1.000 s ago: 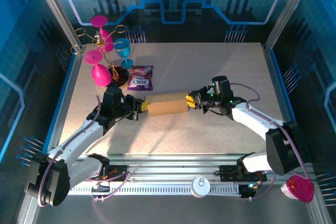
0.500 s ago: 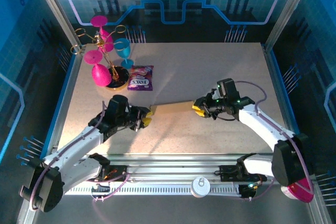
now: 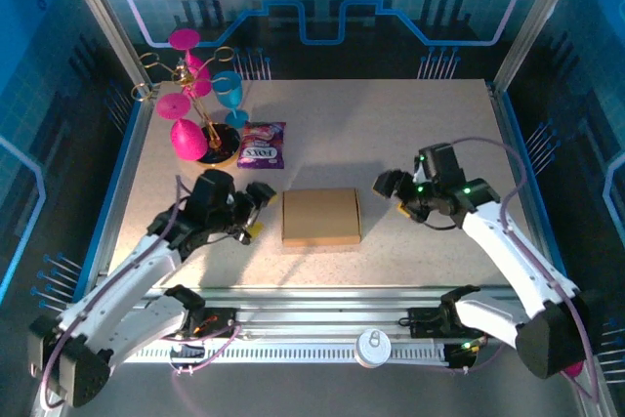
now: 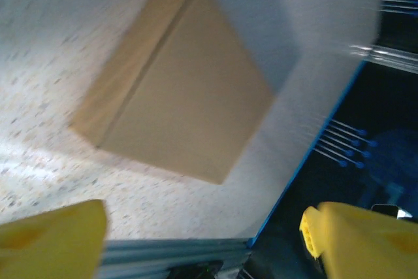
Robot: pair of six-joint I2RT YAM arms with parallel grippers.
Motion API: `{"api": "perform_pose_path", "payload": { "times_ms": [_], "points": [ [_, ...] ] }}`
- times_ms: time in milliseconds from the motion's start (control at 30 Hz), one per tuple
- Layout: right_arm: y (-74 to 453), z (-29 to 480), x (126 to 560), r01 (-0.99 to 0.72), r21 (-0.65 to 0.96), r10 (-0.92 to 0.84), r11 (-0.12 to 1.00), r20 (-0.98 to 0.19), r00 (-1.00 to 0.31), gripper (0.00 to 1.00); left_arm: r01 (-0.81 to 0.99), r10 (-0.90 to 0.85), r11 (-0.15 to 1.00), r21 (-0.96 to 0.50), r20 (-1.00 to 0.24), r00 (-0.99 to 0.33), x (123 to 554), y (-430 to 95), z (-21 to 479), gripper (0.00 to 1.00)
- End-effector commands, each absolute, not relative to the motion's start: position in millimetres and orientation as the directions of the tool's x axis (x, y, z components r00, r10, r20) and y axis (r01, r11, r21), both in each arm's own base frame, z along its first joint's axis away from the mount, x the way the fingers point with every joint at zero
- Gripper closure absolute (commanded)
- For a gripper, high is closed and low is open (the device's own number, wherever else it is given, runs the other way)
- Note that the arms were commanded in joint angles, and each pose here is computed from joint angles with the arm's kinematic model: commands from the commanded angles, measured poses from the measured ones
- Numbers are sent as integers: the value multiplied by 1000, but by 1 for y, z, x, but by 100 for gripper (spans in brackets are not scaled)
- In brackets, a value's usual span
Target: Fold the paper box
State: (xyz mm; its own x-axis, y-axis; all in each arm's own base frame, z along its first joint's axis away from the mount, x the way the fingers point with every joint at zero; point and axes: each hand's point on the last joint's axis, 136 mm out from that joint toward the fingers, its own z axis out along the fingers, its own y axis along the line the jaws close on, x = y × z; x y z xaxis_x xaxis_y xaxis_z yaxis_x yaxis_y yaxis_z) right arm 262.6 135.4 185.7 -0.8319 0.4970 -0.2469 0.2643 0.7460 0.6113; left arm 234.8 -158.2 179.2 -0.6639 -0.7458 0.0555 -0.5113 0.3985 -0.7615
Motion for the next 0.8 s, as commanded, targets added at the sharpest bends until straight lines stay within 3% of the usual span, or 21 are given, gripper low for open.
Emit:
{"api": "perform_pose_path", "payload": {
  "times_ms": [0, 133, 200, 267, 333, 433, 533, 633, 767],
  "points": [
    [81, 220, 266, 261, 436, 476, 861, -512, -715, 0, -505, -774, 530, -681, -146, -616, 226, -109, 180, 1],
    [28, 258, 266, 337, 304, 443, 891, -745, -498, 0, -563, -797, 600, -568, -368, -479, 217, -43, 199, 1],
    [-6, 264, 265, 437, 197, 378, 877, -845, -378, 0, -682, -764, 604, -412, -543, -349, 204, 10, 210, 1],
    [-20, 259, 271, 445, 56, 232, 894, -906, -353, 0, -754, -665, 603, -259, -685, -297, 196, 47, 218, 1],
    [-18, 255, 285, 387, -78, 63, 919, -939, -337, 0, -739, -513, 666, -99, -780, -358, 204, 64, 221, 1],
    [-14, 240, 299, 347, -163, -54, 924, -952, -301, 0, -595, -275, 800, 77, -835, -477, 237, 64, 206, 1],
    [-18, 208, 310, 336, -217, -92, 916, -932, -352, 0, -553, -198, 828, 92, -875, -442, 251, 74, 185, 1],
    [-20, 170, 321, 279, -222, -82, 934, -895, -438, 0, -528, -289, 847, -63, -887, -359, 263, 77, 158, 1],
    [-20, 130, 333, 198, -207, -83, 958, -861, -502, 0, -435, -346, 888, -148, -839, -421, 286, 66, 121, 1]
  ]
}}
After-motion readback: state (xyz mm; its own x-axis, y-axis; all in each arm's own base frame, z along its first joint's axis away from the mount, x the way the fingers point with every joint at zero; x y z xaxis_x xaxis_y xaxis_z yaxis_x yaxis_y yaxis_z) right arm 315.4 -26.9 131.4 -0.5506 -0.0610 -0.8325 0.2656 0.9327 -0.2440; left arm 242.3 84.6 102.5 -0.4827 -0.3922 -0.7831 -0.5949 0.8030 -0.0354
